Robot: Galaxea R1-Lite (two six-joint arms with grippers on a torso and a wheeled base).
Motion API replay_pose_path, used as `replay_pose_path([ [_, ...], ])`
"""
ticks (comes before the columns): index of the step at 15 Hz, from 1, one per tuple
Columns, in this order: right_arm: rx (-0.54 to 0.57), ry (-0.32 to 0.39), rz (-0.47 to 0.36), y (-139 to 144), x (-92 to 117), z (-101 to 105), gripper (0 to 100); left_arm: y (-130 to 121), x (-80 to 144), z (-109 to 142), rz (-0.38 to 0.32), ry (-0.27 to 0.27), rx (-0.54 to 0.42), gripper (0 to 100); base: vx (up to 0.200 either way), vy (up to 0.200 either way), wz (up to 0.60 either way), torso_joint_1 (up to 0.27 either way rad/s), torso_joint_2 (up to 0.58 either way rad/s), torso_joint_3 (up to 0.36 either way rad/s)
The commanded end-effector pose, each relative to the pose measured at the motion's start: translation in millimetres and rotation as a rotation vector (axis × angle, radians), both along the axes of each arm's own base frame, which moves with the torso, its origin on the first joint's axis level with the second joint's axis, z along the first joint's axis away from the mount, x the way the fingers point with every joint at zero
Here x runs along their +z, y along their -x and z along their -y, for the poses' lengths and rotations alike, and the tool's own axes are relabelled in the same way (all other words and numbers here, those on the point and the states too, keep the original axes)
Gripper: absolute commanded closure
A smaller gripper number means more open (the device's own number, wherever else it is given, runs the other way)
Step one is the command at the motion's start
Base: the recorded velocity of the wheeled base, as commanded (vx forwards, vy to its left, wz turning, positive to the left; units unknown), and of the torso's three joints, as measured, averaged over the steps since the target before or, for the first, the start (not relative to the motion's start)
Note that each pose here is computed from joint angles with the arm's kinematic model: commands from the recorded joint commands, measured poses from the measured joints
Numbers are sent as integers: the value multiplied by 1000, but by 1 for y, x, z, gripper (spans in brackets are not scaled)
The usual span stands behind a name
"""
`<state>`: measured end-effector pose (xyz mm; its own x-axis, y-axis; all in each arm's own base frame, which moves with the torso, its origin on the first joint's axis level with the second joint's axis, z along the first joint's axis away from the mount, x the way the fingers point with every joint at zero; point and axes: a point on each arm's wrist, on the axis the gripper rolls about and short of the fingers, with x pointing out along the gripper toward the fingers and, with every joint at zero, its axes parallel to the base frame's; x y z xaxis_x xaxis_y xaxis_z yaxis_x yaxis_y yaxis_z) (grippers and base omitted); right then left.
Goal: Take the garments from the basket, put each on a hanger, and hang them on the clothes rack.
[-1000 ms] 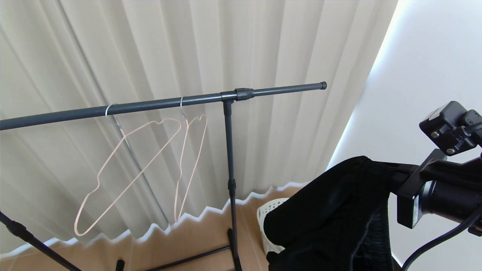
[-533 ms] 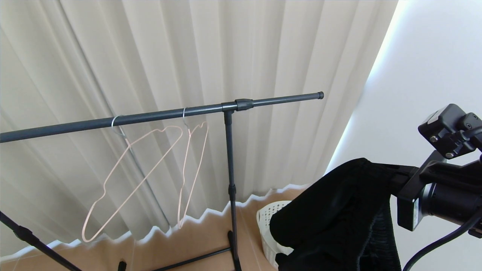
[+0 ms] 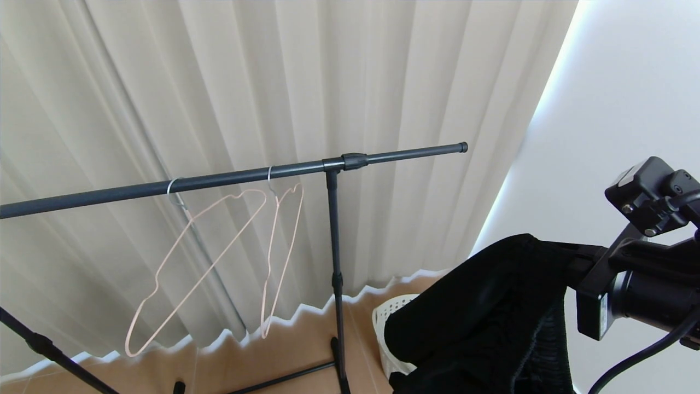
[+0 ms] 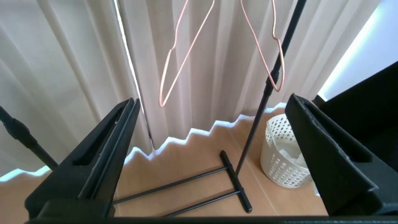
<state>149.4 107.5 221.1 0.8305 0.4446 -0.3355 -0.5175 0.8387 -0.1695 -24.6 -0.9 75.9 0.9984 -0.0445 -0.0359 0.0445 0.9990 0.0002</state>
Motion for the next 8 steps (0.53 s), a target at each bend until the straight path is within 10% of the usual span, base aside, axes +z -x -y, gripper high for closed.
replay_pose_path([
  [1, 14, 14, 25, 4, -2, 3, 100, 0, 0, 0, -1, 0, 0, 0, 0, 0, 0, 46, -129, -41],
  [8, 15, 35, 58, 4, -6, 5, 100, 0, 0, 0, -1, 0, 0, 0, 0, 0, 514, 5, -1, -1],
])
